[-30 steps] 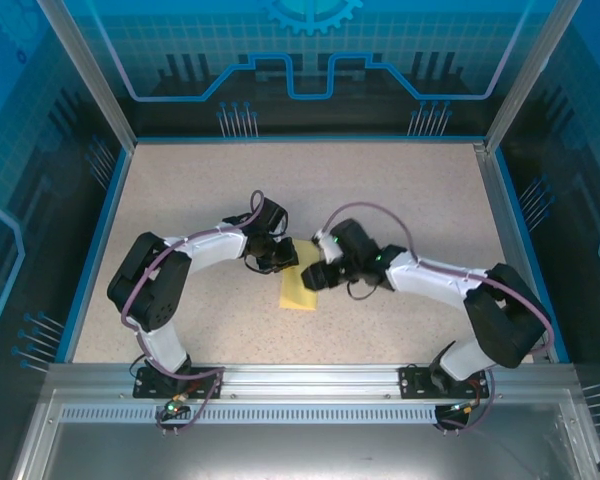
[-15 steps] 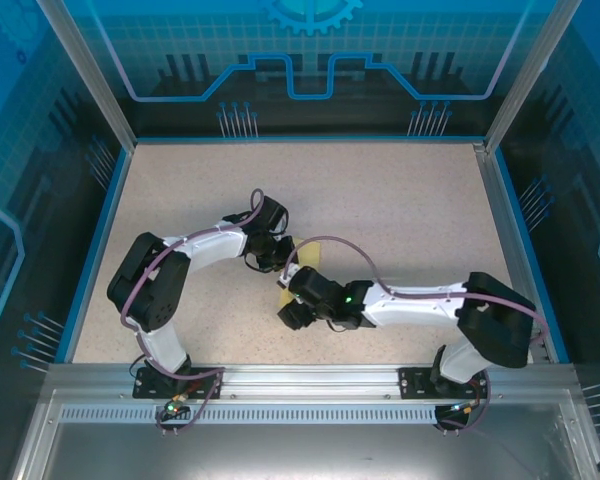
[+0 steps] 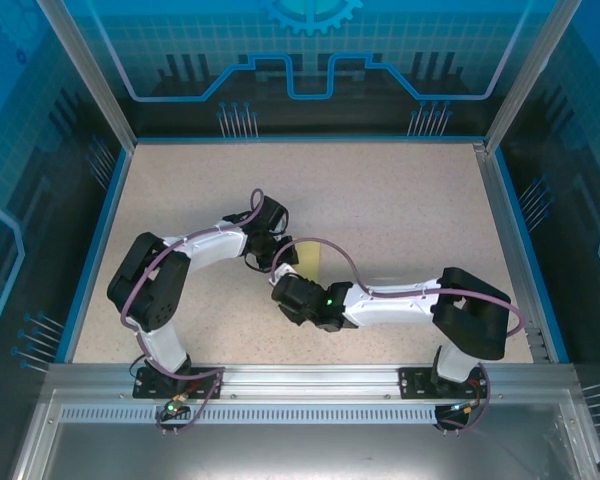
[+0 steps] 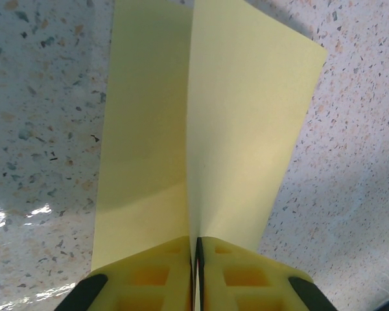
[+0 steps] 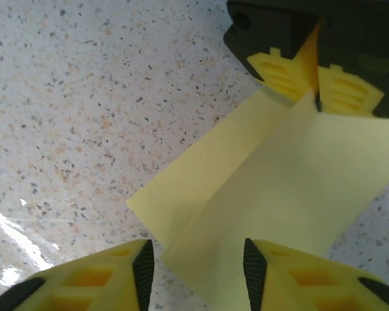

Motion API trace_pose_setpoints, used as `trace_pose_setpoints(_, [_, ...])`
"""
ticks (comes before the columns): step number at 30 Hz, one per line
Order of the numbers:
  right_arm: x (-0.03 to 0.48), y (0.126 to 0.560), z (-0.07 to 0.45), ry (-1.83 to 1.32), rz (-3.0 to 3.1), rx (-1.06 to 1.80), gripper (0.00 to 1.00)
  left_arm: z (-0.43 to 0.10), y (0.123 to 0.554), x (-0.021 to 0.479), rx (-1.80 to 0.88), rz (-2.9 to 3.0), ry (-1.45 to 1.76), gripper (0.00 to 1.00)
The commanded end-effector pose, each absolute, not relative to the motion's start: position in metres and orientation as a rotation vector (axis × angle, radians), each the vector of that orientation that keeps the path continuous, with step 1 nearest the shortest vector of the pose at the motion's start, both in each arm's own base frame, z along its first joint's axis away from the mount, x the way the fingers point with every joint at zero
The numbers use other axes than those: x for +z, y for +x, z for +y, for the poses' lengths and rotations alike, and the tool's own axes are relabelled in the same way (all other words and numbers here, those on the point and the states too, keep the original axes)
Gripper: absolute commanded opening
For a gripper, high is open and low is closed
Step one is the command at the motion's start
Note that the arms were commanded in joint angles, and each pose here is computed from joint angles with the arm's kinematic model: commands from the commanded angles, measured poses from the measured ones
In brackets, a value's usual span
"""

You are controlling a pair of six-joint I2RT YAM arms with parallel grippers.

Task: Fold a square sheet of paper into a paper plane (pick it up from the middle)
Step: Fold the triangle a second time at the center of the table.

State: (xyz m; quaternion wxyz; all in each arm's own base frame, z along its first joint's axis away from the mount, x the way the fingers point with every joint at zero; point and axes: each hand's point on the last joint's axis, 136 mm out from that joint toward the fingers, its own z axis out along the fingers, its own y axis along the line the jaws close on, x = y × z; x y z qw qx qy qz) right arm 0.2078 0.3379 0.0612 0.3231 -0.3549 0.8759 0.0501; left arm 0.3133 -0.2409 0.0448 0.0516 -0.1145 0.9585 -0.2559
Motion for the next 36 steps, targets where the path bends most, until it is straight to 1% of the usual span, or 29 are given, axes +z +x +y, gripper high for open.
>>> trace_pose_setpoints(1, [0.071, 0.209, 0.340, -0.915, 2.283, 0.113, 0.32, -0.246, 0.315, 0.056, -0.800, 2.907, -0.321, 0.12])
trace_pose_setpoints(4, [0.078, 0.209, 0.341, -0.906, 2.284, 0.142, 0.20, -0.245, 0.316, 0.059, -0.801, 2.901, -0.321, 0.13])
trace_pose_setpoints(7, [0.078, 0.211, 0.338, -0.891, 2.314, 0.208, 0.10, -0.245, 0.316, 0.062, -0.798, 2.889, -0.320, 0.17])
trace_pose_setpoints(8, [0.079, 0.212, 0.337, -0.882, 2.320, 0.240, 0.08, -0.244, 0.317, 0.064, -0.798, 2.883, -0.321, 0.20])
trace_pose_setpoints(11, [0.076, 0.210, 0.336, -0.883, 2.356, 0.387, 0.04, -0.240, 0.317, 0.067, -0.774, 2.869, -0.330, 0.26])
trace_pose_setpoints(12, [0.081, 0.211, 0.340, -0.881, 2.352, 0.455, 0.04, -0.239, 0.318, 0.069, -0.766, 2.862, -0.333, 0.29])
trace_pose_setpoints(13, [0.074, 0.209, 0.333, -0.873, 2.378, 0.489, 0.03, -0.237, 0.318, 0.070, -0.759, 2.856, -0.344, 0.33])
trace_pose_setpoints(14, [0.074, 0.209, 0.333, -0.868, 2.381, 0.554, 0.02, -0.235, 0.317, 0.070, -0.748, 2.851, -0.352, 0.37])
trace_pose_setpoints(16, [0.074, 0.212, 0.327, -0.831, 2.395, 0.649, 0.02, -0.231, 0.317, 0.072, -0.730, 2.838, -0.366, 0.39])
trace_pose_setpoints(18, [0.075, 0.212, 0.324, -0.812, 2.397, 0.764, 0.02, -0.226, 0.316, 0.075, -0.711, 2.821, -0.383, 0.48])
trace_pose_setpoints(19, [0.077, 0.212, 0.324, -0.810, 2.399, 0.825, 0.03, -0.225, 0.315, 0.076, -0.706, 2.816, -0.386, 0.49])
trace_pose_setpoints(23, [0.075, 0.215, 0.317, -0.805, 2.423, 0.950, 0.03, -0.220, 0.312, 0.080, -0.692, 2.801, -0.390, 0.51])
trace_pose_setpoints(28, [0.075, 0.224, 0.314, -0.802, 2.428, 1.083, 0.04, -0.220, 0.308, 0.082, -0.708, 2.804, -0.381, 0.51])
trace_pose_setpoints(36, [0.067, 0.241, 0.305, -0.737, 2.462, 1.197, 0.07, -0.218, 0.300, 0.083, -0.721, 2.802, -0.384, 0.50])
